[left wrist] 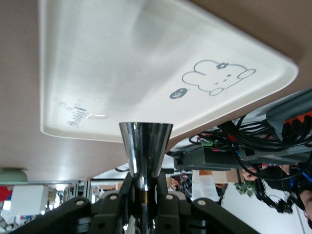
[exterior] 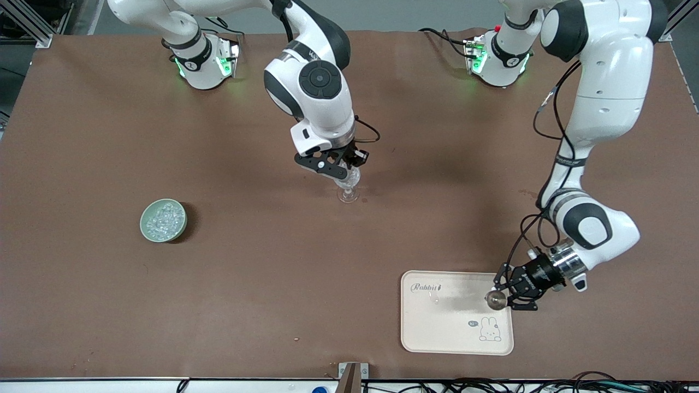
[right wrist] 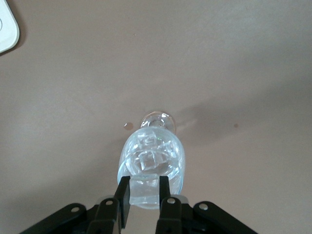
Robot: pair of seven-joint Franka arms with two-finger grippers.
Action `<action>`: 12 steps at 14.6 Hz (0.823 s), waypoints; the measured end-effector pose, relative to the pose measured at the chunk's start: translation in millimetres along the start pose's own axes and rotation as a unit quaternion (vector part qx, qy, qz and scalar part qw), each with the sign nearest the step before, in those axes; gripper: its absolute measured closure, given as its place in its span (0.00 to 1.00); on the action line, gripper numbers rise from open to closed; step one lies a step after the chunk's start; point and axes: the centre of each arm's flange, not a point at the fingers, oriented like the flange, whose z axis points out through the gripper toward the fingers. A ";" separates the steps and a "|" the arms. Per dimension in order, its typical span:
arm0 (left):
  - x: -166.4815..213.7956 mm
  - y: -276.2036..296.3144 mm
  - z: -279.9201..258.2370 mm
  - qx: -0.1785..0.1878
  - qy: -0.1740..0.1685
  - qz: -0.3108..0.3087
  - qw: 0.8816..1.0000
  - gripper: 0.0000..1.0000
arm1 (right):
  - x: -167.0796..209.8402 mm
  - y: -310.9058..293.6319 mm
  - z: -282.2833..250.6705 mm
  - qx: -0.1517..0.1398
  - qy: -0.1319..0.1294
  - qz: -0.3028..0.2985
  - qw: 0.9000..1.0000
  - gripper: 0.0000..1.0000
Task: Pour wine and add ice with both arms
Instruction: 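Drop the ice into the glass while the left gripper sets the jigger on the tray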
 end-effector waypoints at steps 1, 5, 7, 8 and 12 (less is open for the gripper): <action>4.2 -0.1 10.5 -0.004 -0.010 -0.007 1.000 0.79 | 1.6 0.7 1.0 -0.002 0.003 0.000 1.000 0.73; 27.5 5.1 38.9 -0.039 -0.047 -0.007 0.998 0.79 | 3.4 1.1 8.5 -0.008 0.003 -0.001 1.000 0.73; 38.2 -0.2 51.2 -0.053 -0.061 -0.002 0.997 0.79 | 3.7 1.2 11.0 -0.010 0.002 -0.001 1.000 0.72; 41.3 -2.3 54.8 -0.056 -0.063 -0.003 0.996 0.79 | 4.0 1.3 11.9 -0.011 0.002 -0.001 1.000 0.67; 37.3 5.6 48.7 -0.064 -0.067 0.001 0.996 0.47 | 5.6 1.7 11.9 -0.011 0.002 0.000 1.000 0.44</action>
